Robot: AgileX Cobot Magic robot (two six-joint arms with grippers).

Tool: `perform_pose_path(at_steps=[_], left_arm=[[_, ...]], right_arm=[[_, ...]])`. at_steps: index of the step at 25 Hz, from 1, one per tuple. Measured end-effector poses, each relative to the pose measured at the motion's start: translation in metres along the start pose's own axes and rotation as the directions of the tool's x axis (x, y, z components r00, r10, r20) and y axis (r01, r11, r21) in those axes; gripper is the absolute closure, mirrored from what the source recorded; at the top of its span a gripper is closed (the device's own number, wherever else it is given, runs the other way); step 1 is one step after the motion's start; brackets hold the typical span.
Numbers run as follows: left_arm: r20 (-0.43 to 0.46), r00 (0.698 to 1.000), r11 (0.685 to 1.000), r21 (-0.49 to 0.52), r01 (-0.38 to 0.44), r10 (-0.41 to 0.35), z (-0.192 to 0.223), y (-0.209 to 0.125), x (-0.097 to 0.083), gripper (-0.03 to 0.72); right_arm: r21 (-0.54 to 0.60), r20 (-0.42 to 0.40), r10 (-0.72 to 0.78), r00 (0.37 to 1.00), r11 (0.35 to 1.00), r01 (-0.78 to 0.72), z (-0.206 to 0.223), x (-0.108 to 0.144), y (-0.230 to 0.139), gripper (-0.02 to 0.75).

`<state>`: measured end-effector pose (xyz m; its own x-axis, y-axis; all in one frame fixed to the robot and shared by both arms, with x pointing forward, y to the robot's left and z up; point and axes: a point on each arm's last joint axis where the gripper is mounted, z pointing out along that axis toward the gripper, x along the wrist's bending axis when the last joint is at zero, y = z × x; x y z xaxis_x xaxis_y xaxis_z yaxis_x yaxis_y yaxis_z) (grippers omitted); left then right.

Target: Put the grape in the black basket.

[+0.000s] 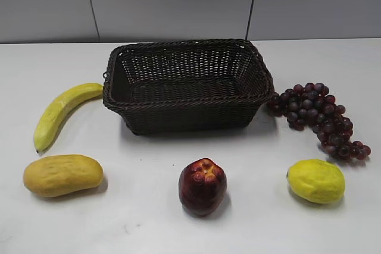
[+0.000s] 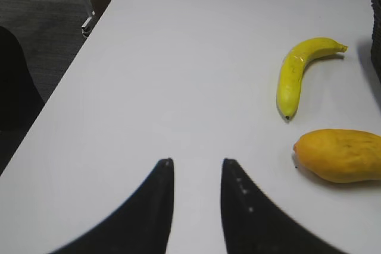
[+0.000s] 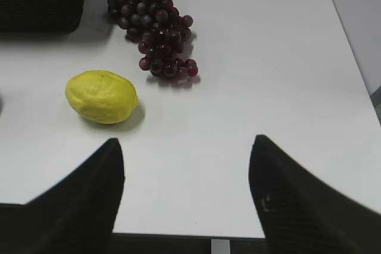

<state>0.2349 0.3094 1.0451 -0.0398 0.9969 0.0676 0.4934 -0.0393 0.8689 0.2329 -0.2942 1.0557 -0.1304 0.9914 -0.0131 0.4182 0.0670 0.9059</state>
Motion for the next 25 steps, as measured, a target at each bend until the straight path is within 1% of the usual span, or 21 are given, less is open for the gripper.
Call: perform_pose_path(at_steps=[4, 6, 8, 10, 12, 15, 19, 22, 25], left_arm=[[0.0, 1.0, 1.0, 0.0, 0.0, 0.0, 0.0, 0.0, 0.0, 0.471], [0.0, 1.0, 1.0, 0.0, 0.0, 0.0, 0.0, 0.0, 0.0, 0.471], [0.0, 1.0, 1.0, 0.0, 0.0, 0.0, 0.0, 0.0, 0.0, 0.471], [0.0, 1.0, 1.0, 0.0, 0.0, 0.0, 0.0, 0.0, 0.0, 0.471], [0.0, 1.0, 1.0, 0.0, 0.0, 0.0, 0.0, 0.0, 0.0, 0.471], [0.0, 1.0, 1.0, 0.0, 0.0, 0.0, 0.0, 0.0, 0.0, 0.471], [0.0, 1.0, 1.0, 0.0, 0.0, 0.0, 0.0, 0.0, 0.0, 0.471], [0.0, 1.0, 1.0, 0.0, 0.0, 0.0, 0.0, 0.0, 0.0, 0.471], [0.0, 1.0, 1.0, 0.0, 0.0, 0.0, 0.0, 0.0, 0.0, 0.471]], right_arm=[[-0.001, 0.0, 0.0, 1.0, 1.0, 0.0, 0.0, 0.0, 0.0, 0.239], [-0.019, 0.006, -0.003, 1.0, 1.0, 0.003, -0.001, -0.001, 0.002, 0.239], [-0.045, 0.02, -0.01, 1.0, 0.999, 0.011, -0.002, -0.002, 0.011, 0.239], [-0.031, 0.036, -0.019, 0.999, 0.999, 0.02, 0.003, -0.004, 0.024, 0.239], [0.012, 0.041, -0.023, 0.999, 1.0, 0.022, 0.012, -0.006, 0.038, 0.239], [0.116, 0.037, -0.023, 0.999, 0.993, 0.019, 0.035, -0.008, 0.06, 0.239], [0.278, 0.023, -0.019, 1.0, 0.96, 0.012, 0.076, -0.011, 0.087, 0.239], [0.384, -0.042, -0.041, 0.998, 0.922, 0.054, 0.113, -0.01, 0.104, 0.195], [0.447, -0.14, -0.077, 0.987, 0.885, 0.133, 0.153, -0.007, 0.116, 0.115]])
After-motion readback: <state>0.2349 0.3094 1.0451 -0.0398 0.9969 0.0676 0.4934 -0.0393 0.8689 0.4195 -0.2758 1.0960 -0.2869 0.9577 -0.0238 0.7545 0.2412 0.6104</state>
